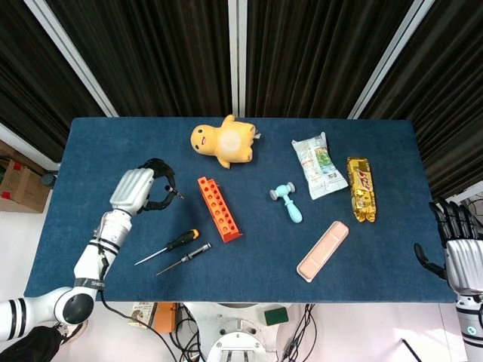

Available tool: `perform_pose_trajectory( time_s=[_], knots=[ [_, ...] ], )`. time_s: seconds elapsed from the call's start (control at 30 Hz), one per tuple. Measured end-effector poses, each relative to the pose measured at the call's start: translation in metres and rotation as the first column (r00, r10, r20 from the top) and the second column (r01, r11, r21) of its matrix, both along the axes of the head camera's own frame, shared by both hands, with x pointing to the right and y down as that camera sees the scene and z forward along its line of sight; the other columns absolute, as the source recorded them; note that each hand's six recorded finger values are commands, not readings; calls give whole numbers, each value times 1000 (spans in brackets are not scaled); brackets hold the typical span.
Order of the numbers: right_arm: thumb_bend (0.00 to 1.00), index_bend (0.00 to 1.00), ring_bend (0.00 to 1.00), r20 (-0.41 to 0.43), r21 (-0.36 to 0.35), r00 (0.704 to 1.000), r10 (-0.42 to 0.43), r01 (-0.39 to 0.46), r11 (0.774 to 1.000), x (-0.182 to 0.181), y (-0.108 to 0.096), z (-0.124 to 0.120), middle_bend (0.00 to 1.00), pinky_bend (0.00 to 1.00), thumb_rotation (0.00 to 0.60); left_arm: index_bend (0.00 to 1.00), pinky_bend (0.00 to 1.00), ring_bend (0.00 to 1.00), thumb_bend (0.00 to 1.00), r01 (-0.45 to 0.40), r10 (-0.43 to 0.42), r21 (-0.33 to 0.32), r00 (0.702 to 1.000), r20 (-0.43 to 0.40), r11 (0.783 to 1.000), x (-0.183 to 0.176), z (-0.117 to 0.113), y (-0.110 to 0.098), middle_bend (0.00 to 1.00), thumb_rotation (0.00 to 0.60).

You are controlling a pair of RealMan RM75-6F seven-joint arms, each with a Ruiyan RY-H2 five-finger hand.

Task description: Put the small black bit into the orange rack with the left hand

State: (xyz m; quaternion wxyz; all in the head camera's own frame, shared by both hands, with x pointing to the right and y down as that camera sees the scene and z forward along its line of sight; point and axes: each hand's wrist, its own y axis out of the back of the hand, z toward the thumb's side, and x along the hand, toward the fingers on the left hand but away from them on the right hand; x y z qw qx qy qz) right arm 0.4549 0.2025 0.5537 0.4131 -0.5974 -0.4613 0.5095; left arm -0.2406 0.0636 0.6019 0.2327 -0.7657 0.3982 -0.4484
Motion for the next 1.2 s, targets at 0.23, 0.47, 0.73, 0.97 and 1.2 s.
perform_pose_trajectory(
  time_s=[0.23,0.47,0.73,0.97,1.2],
  knots=[
    [346,0,0,2,11,1000,6,-6,1000,2,-1,-2,0,0,600,640,306,169,375,-64,65,21,997,-28,998,28,-22,-6,338,600],
    [346,0,0,4,5,1000,3,-3,1000,1,-1,-2,0,0,600,640,303,169,375,-113,114,19,993,-16,993,52,-26,-9,339,600],
    [346,0,0,8,11,1000,6,-6,1000,3,-1,-4,0,0,600,640,303,169,375,-131,131,-4,991,0,991,66,-9,1,330,600],
    [346,0,0,12,15,1000,3,-3,1000,3,0,-6,0,0,600,640,303,169,378,-145,145,4,989,22,989,72,1,3,329,600],
    [346,0,0,12,11,1000,6,-6,1000,4,-1,-6,0,0,600,640,303,169,378,-130,130,-9,991,3,991,73,3,2,329,600]
  ],
)
